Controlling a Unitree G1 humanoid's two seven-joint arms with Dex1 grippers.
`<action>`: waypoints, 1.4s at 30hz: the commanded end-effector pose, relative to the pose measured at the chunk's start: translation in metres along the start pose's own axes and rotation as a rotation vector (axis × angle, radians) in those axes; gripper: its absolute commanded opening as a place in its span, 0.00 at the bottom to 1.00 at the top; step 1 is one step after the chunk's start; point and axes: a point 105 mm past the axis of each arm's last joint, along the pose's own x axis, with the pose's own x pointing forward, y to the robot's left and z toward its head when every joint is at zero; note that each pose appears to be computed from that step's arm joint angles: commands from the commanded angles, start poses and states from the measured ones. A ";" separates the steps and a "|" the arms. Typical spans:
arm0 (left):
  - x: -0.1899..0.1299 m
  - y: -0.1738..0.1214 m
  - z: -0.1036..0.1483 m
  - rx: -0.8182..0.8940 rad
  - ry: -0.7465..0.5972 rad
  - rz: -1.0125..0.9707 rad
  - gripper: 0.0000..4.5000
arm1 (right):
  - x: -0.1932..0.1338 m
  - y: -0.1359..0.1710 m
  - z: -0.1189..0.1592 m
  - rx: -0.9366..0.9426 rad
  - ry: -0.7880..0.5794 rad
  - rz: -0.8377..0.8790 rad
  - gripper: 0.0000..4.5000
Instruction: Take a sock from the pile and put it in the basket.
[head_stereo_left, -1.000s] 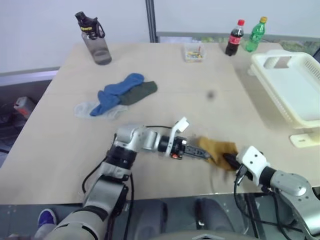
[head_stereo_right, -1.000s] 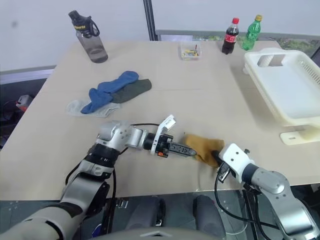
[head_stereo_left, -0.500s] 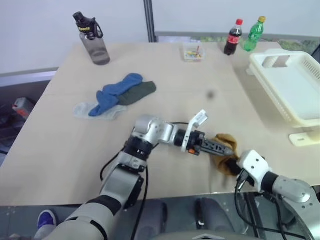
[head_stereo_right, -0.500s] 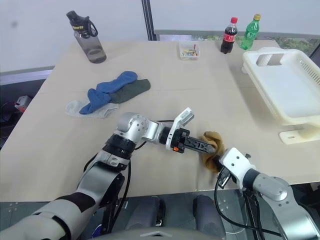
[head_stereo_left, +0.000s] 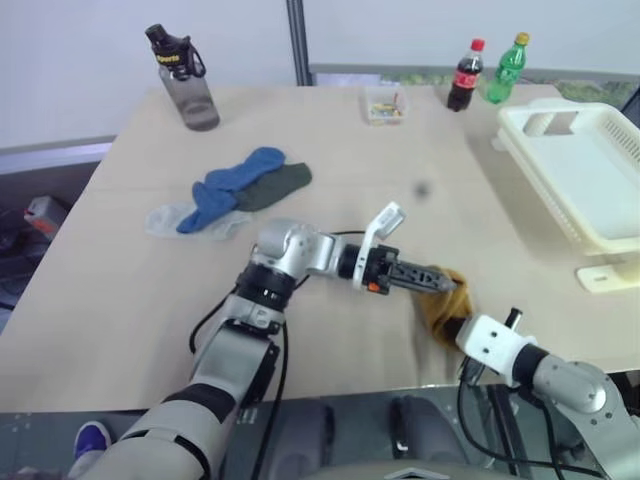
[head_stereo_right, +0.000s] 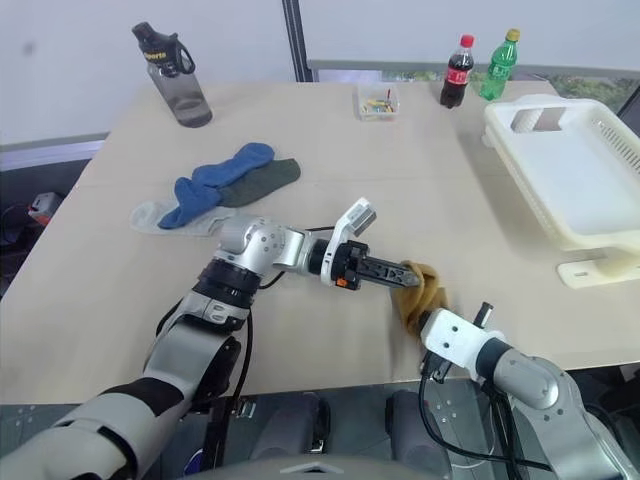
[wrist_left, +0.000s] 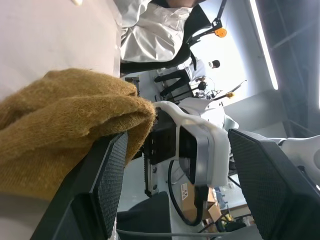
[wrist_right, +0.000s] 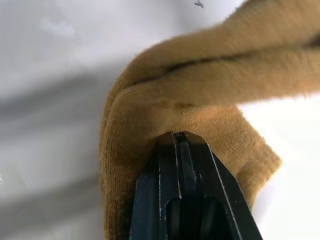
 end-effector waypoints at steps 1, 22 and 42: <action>0.022 -0.004 -0.001 0.023 0.037 -0.060 0.76 | 0.001 0.019 -0.021 -0.036 0.089 0.079 0.01; 0.027 0.036 -0.045 -0.031 0.192 -0.038 0.76 | -0.071 0.000 0.034 0.277 -0.066 -0.129 0.68; -0.061 -0.007 -0.033 0.719 0.104 0.151 0.76 | -0.025 -0.047 0.048 0.590 -0.115 -0.100 0.77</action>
